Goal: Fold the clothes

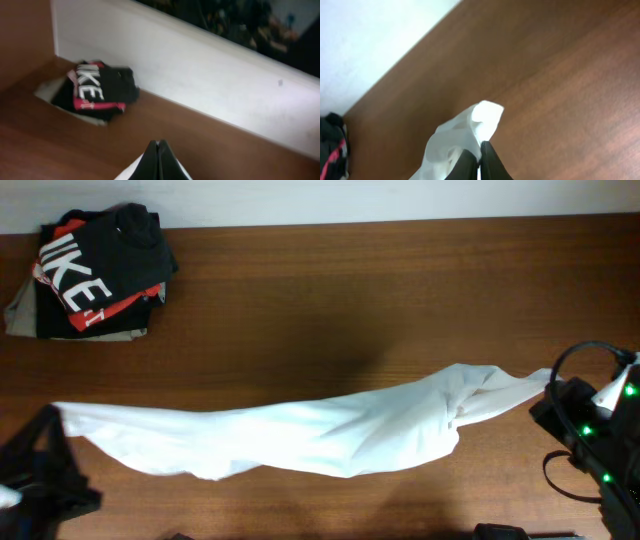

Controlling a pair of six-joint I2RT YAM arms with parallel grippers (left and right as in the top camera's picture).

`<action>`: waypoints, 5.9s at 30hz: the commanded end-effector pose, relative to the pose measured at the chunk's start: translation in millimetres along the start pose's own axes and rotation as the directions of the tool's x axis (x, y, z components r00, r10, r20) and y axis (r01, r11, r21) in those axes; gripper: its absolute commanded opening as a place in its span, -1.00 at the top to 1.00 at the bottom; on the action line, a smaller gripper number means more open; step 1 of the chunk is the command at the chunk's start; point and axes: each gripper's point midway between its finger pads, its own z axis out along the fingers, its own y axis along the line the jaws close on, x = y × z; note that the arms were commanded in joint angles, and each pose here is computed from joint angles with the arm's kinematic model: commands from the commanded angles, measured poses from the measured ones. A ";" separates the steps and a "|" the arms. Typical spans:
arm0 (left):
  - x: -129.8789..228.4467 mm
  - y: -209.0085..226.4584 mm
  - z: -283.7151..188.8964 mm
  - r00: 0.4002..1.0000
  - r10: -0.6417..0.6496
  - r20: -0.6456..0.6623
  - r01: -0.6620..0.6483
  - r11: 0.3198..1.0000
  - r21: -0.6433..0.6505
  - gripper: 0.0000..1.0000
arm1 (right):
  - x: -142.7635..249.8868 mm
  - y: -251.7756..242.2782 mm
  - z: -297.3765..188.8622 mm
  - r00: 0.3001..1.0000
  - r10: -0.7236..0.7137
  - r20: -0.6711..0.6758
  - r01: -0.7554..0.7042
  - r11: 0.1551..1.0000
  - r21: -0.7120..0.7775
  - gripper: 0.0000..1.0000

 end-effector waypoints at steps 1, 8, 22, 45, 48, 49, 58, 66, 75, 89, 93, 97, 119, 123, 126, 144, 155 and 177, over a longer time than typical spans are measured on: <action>-22.5 21.2 -13.4 0.995 -0.005 0.097 0.014 0.996 -0.093 0.99 | -28.8 7.4 -22.2 0.990 0.008 0.142 -0.005 1.000 -0.025 0.92; 46.5 3.7 72.2 0.977 0.143 -0.157 -0.179 0.951 -0.252 0.99 | -22.4 2.3 47.4 0.999 0.002 -0.044 0.003 0.994 0.109 0.92; 218.5 -15.8 223.7 0.711 0.231 -0.664 -0.564 0.752 -0.342 0.99 | 65.3 -45.1 210.3 0.772 -0.032 -0.635 0.276 0.917 0.289 -0.97; 232.7 -25.8 228.3 0.698 0.201 -0.687 -0.526 0.795 -0.302 0.99 | 225.0 -48.3 237.5 0.528 -0.181 -0.830 0.072 0.983 -0.168 -0.91; 232.6 -25.8 228.3 0.698 0.201 -0.687 -0.526 0.795 -0.302 0.99 | 230.7 -44.5 237.4 0.519 -0.206 -0.830 0.088 0.978 -0.188 -0.91; 232.6 -25.8 228.3 0.698 0.201 -0.687 -0.526 0.795 -0.302 0.99 | 236.5 -38.5 238.0 0.514 -0.239 -0.824 0.107 0.971 -0.215 -0.91; 232.7 -25.2 227.8 0.696 0.201 -0.689 -0.528 0.794 -0.302 0.99 | 245.7 -36.5 242.8 0.512 -0.290 -0.809 0.216 0.955 -0.205 -0.87; 232.1 -24.9 227.9 0.697 0.203 -0.687 -0.530 0.792 -0.304 0.99 | 188.0 -35.1 230.7 0.580 -0.192 -0.792 0.148 0.980 -0.130 0.92; 231.3 -27.7 230.9 0.709 0.201 -0.676 -0.517 0.800 -0.304 0.99 | 146.4 43.4 265.9 0.738 -0.391 -0.550 0.200 0.905 -0.375 -0.76; 231.9 -25.9 228.9 0.701 0.202 -0.684 -0.525 0.795 -0.304 0.99 | 161.2 -39.5 257.0 0.672 -0.271 -0.689 0.273 0.956 -0.108 -0.59; 231.9 -25.9 229.0 0.701 0.202 -0.683 -0.525 0.795 -0.304 0.99 | 166.4 -36.8 256.2 0.663 -0.280 -0.694 0.276 0.954 -0.122 0.25; 231.9 -25.9 228.9 0.701 0.202 -0.684 -0.526 0.795 -0.304 0.99 | 171.6 -40.9 250.9 0.646 -0.263 -0.717 0.270 0.957 -0.107 0.92; 2.6 15.0 20.9 1.000 0.002 0.002 -0.002 0.984 -0.179 0.99 | -54.3 67.0 -49.0 0.953 -0.286 0.103 0.300 0.940 -0.161 0.93; 14.9 1.2 80.4 0.987 0.138 -0.087 -0.161 0.916 -0.367 0.99 | -56.6 71.3 22.8 0.953 -0.293 -0.077 0.285 0.953 -0.101 0.92; 19.1 -4.1 78.2 0.983 0.132 -0.129 -0.167 0.930 -0.326 0.99 | -50.4 66.3 9.2 0.953 -0.293 -0.075 0.285 0.953 -0.101 0.92; 98.7 -94.3 370.6 0.945 0.288 -0.153 -0.326 0.826 -0.460 0.99 | -108.5 102.9 239.9 0.966 -0.249 -0.070 0.247 0.968 -0.033 0.42; 295.7 -58.1 423.5 0.590 0.400 -0.702 -0.660 0.739 -0.134 -0.98 | -13.3 35.0 342.4 0.804 -0.360 -0.473 0.422 0.906 0.028 -0.66; 305.4 -42.8 408.0 0.523 0.366 -0.769 -0.678 0.726 -0.115 -0.98 | 54.9 -58.8 420.0 0.679 -0.255 -0.688 0.491 0.855 0.168 0.53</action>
